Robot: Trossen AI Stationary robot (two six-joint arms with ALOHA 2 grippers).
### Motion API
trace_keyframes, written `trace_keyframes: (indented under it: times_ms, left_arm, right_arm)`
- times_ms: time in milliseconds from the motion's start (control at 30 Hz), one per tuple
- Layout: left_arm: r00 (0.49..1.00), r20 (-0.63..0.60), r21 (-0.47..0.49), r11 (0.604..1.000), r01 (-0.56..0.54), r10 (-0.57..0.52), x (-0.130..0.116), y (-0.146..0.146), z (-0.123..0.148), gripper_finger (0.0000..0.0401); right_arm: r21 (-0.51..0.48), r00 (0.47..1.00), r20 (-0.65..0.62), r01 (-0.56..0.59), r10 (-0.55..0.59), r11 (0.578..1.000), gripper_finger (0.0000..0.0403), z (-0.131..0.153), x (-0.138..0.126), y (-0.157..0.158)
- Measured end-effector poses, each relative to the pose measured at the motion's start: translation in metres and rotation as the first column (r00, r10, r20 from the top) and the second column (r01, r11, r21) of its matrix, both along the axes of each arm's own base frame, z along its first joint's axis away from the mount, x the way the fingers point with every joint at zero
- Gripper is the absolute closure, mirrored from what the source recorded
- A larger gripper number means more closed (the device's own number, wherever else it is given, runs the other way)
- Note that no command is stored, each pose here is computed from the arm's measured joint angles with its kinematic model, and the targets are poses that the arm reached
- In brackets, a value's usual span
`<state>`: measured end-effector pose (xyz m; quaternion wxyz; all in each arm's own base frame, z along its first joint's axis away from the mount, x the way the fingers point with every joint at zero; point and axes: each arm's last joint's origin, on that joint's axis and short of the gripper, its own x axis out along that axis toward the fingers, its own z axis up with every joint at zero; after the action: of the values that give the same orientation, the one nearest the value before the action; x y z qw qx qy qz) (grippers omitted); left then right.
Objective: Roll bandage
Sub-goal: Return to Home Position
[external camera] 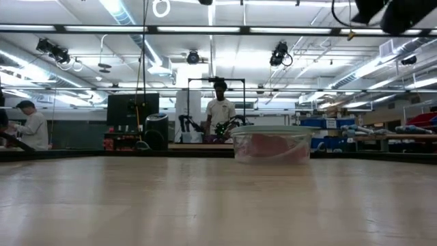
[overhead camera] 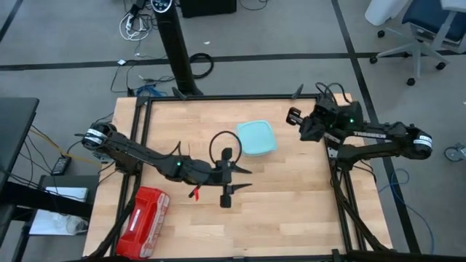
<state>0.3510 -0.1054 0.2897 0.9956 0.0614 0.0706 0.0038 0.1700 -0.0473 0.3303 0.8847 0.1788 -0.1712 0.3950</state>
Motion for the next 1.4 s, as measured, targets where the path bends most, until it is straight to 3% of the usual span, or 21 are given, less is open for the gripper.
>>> trace_keyframes:
  times_ms: [100, 200, 267, 333, 400, 533, 667, 933, 1167, 1300, 1400]
  left_arm:
    - [1.0, 0.008, 0.002, 1.0, -0.004, 0.004, -0.009, 0.001, 0.011, 0.0224]
    - [1.0, 0.01, 0.004, 1.0, -0.012, 0.012, -0.02, 0.005, 0.024, 0.0224]
    - [1.0, 0.005, 0.006, 1.0, -0.019, 0.019, -0.027, 0.008, 0.032, 0.0224]
    - [0.999, -0.014, 0.027, 0.998, -0.051, 0.052, -0.035, 0.012, 0.038, 0.0224]
    - [0.994, -0.05, 0.054, 0.994, -0.09, 0.093, -0.042, 0.018, 0.04, 0.0224]
    - [0.986, -0.115, 0.074, 0.991, -0.113, 0.121, -0.049, 0.026, 0.038, 0.0224]
    - [0.986, -0.158, 0.028, 0.999, -0.038, 0.042, -0.059, 0.034, 0.023, 0.0224]
    - [0.988, -0.156, -0.082, 0.997, -0.009, -0.004, -0.11, 0.052, 0.005, 0.0224]
    - [0.993, -0.114, -0.171, 0.985, -0.02, 0.0, -0.159, 0.065, -0.021, 0.0224]
    - [0.995, -0.096, -0.217, 0.976, -0.008, -0.013, -0.177, 0.067, -0.042, 0.0224]
    - [0.994, -0.103, -0.245, 0.969, 0.02, -0.047, -0.185, 0.068, -0.056, 0.0224]
  right_arm:
    - [-0.066, 0.998, -0.043, 0.047, -0.05, 0.997, 0.04, 0.023, 0.012, 0.0]
    - [-0.125, 0.955, -0.189, 0.207, -0.228, 0.97, 0.0401, 0.034, 0.029, -0.006]
    - [-0.216, 0.857, -0.286, 0.378, -0.428, 0.9, 0.0401, 0.042, 0.036, -0.007]
    - [-0.335, 0.731, -0.311, 0.514, -0.607, 0.79, 0.0398, 0.049, 0.041, -0.005]
    - [-0.396, 0.636, -0.31, 0.59, -0.707, 0.704, 0.0394, 0.052, 0.045, 0.0]
    - [-0.404, 0.658, -0.255, 0.593, -0.708, 0.697, 0.0389, 0.061, 0.044, 0.015]
    - [-0.432, 0.645, -0.284, 0.575, -0.709, 0.695, 0.0393, 0.06, 0.036, 0.03]
    - [-0.592, 0.448, -0.317, 0.595, -0.836, 0.543, 0.0397, 0.047, 0.014, 0.069]
    - [-0.564, 0.48, -0.351, 0.577, -0.804, 0.591, 0.0393, 0.037, -0.009, 0.093]
    - [-0.55, 0.52, -0.36, 0.552, -0.775, 0.626, 0.0396, 0.009, -0.021, 0.1]
    - [-0.519, 0.517, -0.38, 0.567, -0.767, 0.64, 0.0396, -0.021, -0.029, 0.101]
